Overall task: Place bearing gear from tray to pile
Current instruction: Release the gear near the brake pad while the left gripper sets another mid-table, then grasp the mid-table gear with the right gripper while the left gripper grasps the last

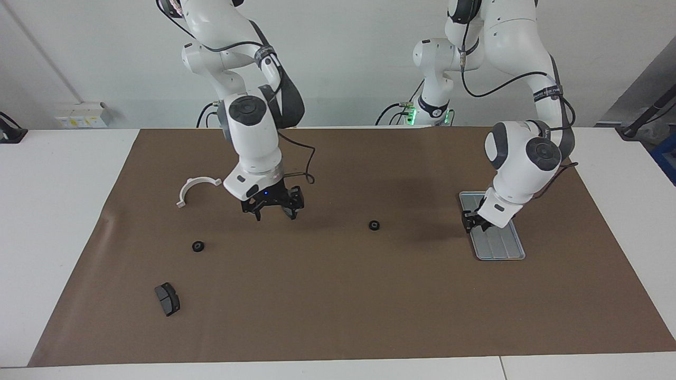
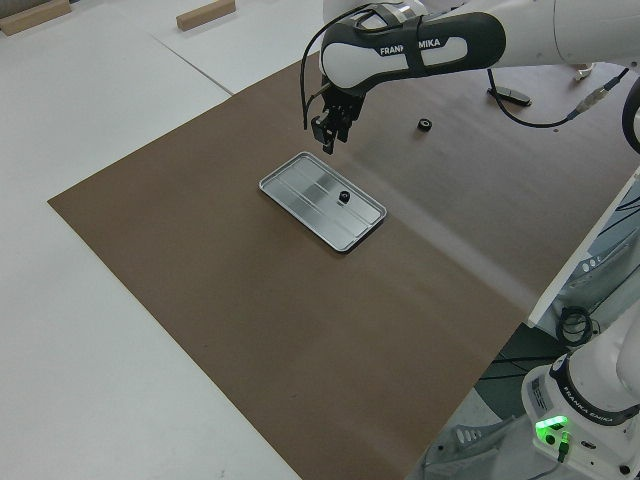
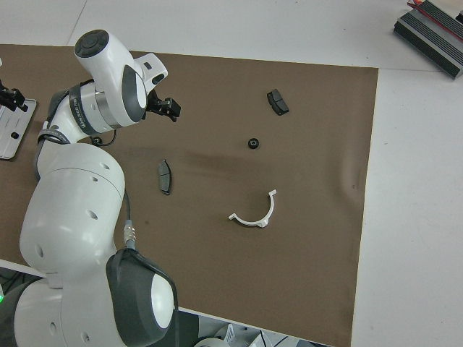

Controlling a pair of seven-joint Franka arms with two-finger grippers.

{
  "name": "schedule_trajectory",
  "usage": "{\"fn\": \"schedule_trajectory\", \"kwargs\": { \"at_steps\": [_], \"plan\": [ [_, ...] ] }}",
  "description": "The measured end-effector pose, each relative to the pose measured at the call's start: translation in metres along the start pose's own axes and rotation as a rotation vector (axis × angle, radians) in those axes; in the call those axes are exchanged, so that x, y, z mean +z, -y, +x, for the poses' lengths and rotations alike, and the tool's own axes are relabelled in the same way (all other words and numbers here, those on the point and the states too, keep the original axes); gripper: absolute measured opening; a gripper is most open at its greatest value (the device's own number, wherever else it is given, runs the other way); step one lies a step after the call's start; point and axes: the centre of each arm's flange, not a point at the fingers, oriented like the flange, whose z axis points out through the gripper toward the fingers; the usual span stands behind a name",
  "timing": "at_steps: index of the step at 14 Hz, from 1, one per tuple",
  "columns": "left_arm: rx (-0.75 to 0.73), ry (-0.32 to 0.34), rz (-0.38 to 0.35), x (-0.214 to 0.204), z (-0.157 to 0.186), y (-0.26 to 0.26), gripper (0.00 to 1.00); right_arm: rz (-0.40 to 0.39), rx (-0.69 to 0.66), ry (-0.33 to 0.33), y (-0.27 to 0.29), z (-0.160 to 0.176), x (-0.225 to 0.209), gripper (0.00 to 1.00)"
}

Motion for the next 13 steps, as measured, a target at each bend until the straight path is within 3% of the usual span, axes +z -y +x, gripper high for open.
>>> {"fn": "schedule_trajectory", "kwargs": {
  "at_steps": [5, 13],
  "plan": [
    [0.077, 0.027, -0.007, 0.016, -0.019, 0.063, 0.52, 0.029, 0.020, -0.015, 0.092, -0.018, 0.009, 1.00],
    [0.065, 0.036, -0.010, 0.027, -0.034, 0.053, 0.53, 0.023, -0.014, -0.048, 0.205, -0.044, 0.094, 1.00]
  ]
}}
